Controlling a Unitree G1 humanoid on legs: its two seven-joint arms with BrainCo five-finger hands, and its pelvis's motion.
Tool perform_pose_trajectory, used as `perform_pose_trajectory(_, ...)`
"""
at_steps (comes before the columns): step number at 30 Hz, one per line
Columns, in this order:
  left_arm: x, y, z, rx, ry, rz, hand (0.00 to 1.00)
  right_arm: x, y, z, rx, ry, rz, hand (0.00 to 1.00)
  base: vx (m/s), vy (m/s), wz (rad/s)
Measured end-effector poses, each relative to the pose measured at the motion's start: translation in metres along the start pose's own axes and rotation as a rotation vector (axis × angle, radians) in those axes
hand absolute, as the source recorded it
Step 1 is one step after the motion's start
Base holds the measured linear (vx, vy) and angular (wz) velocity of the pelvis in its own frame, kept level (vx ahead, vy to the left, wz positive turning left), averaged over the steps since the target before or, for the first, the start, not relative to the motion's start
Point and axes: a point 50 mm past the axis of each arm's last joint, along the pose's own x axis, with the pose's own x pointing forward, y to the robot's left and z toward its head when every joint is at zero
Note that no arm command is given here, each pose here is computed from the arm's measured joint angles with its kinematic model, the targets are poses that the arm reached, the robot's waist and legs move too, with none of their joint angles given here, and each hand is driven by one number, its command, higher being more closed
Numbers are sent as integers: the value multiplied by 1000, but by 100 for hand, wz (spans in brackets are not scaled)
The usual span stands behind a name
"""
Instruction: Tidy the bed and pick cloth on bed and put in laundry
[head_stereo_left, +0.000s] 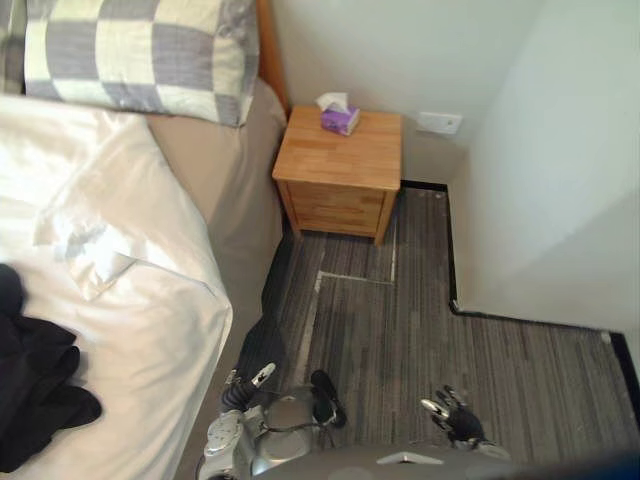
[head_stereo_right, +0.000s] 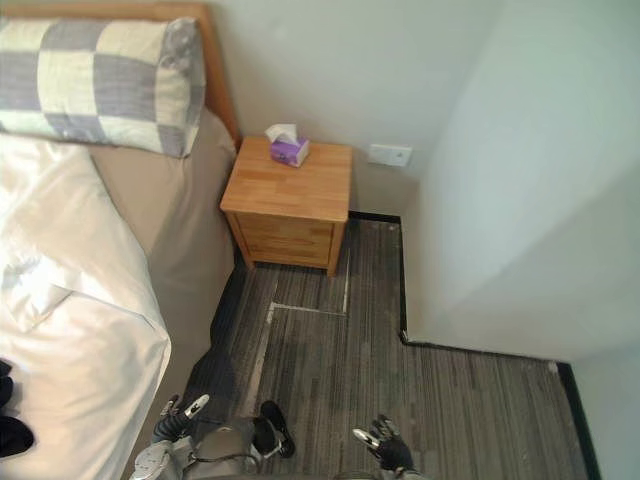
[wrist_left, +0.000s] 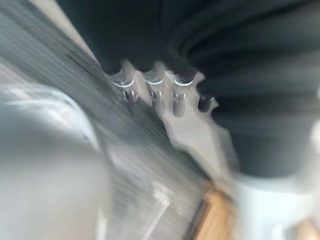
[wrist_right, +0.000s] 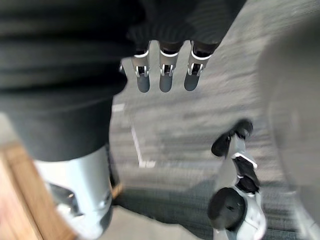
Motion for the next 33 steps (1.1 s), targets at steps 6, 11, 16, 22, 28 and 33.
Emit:
perform_pose_trajectory(6, 1, 13, -9, 36, 80, 55, 0, 11, 5, 22, -59, -40, 28, 0, 395, 122, 58)
perform_pose_trajectory(11, -1, 22, -16, 116, 123, 54, 0, 9, -1, 25, -111, -50, 35, 0, 301, 34, 112)
perform_pose_trajectory(16, 1, 13, -13, 92, 109, 29, 0, 9, 2, 27, -60, -81, 36, 0, 357, -178, 197)
perform_pose_trajectory(22, -8, -2, -27, -21, 93, 25, 0, 14, 14, 45, -166, -145, 105, 0, 420, -350, 118)
perform_pose_trajectory(28, -9, -3, -23, -9, 59, 5, 0, 17, 29, 39, -116, -103, 88, 0, 238, -199, 133)
perform_pose_trajectory(33, -11, 4, -26, 22, 65, 21, 0, 12, 23, 24, 140, -107, -49, 0, 67, 55, 69)
